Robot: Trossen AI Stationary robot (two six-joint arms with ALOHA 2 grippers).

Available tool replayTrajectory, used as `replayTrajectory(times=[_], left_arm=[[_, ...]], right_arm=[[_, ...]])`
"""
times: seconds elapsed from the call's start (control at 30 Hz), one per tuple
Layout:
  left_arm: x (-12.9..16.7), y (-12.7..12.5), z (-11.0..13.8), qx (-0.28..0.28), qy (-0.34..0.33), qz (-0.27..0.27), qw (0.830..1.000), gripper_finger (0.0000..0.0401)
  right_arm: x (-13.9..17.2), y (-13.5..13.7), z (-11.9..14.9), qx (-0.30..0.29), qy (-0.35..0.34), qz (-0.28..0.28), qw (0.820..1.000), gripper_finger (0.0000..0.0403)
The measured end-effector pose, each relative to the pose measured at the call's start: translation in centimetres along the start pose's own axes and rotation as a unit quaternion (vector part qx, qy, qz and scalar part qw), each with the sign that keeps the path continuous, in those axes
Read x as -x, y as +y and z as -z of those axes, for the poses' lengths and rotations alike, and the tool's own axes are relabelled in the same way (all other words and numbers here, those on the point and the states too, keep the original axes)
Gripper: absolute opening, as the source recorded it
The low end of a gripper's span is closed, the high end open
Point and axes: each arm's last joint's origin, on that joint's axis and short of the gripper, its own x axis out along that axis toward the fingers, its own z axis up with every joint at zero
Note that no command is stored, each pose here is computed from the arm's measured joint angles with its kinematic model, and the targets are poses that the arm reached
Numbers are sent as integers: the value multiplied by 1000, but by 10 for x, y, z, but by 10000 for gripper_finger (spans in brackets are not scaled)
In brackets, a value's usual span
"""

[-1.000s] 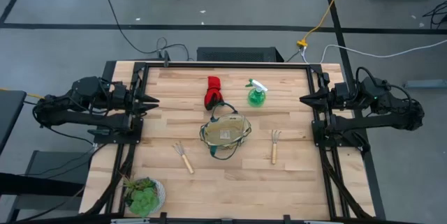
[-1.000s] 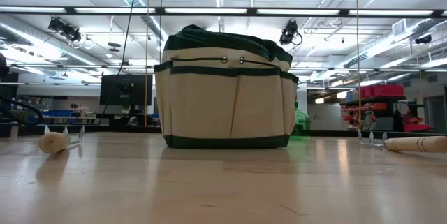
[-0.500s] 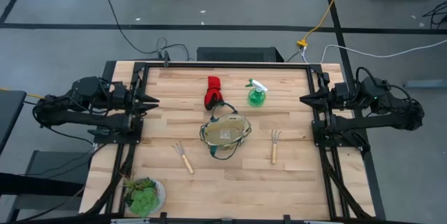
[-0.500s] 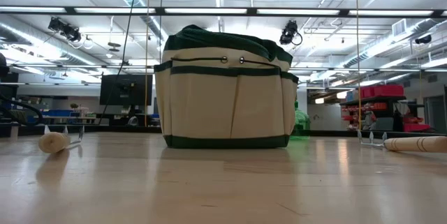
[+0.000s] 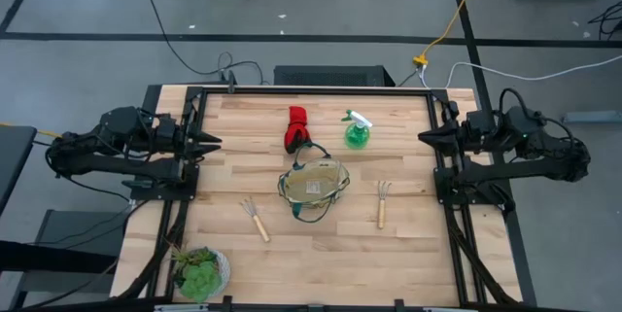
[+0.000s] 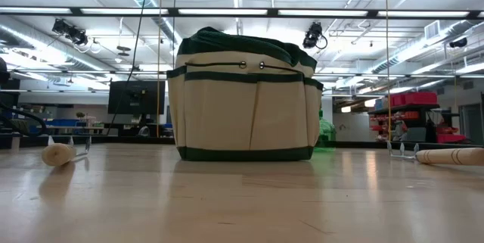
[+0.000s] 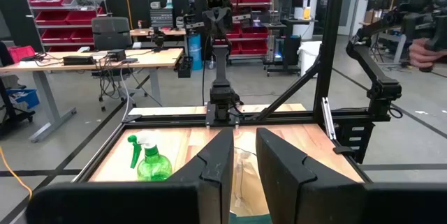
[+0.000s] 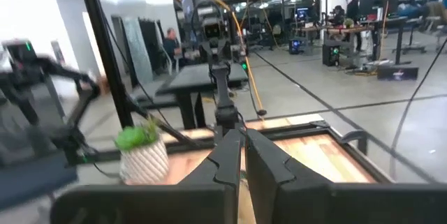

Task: Pick & Place Garden tools in Gardening bag
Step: Put the light brown trowel into the light brown and green gardening bag

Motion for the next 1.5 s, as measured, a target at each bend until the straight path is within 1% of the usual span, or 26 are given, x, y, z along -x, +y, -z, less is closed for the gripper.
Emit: replayTrajectory(times=[0.1, 0.27, 0.43, 0.53, 0.67, 0.8, 1.03, 1.13, 1.27, 1.5], left_arm=[[0, 0, 0, 0, 0, 0, 1000, 71], [0, 0, 0, 0, 0, 0, 1000, 71], [0, 0, 0, 0, 0, 0, 1000, 71], [0, 0, 0, 0, 0, 0, 1000, 71], [0, 0, 0, 0, 0, 0, 1000, 71], [0, 0, 0, 0, 0, 0, 1000, 71], [0, 0, 0, 0, 0, 0, 1000, 71], [0, 0, 0, 0, 0, 0, 1000, 71], [0, 0, 0, 0, 0, 0, 1000, 71], [0, 0, 0, 0, 0, 0, 1000, 71]], right_arm=[[0, 0, -2, -17, -9, -1, 1000, 27], [0, 0, -3, -13, -15, -3, 1000, 27], [-8, 1, -8, -4, -39, -6, 999, 27], [-17, 1, -7, 12, -28, -4, 1000, 27], [-28, 1, -4, 13, -10, -1, 1000, 27], [-36, 1, -3, 13, -7, -1, 1000, 27], [-45, 0, -4, 44, -15, 6, 999, 27], [-48, 0, -6, 45, -28, 9, 999, 27], [-51, -1, -7, 45, -36, 29, 998, 27], [-58, -1, -8, 37, -43, 30, 998, 27]])
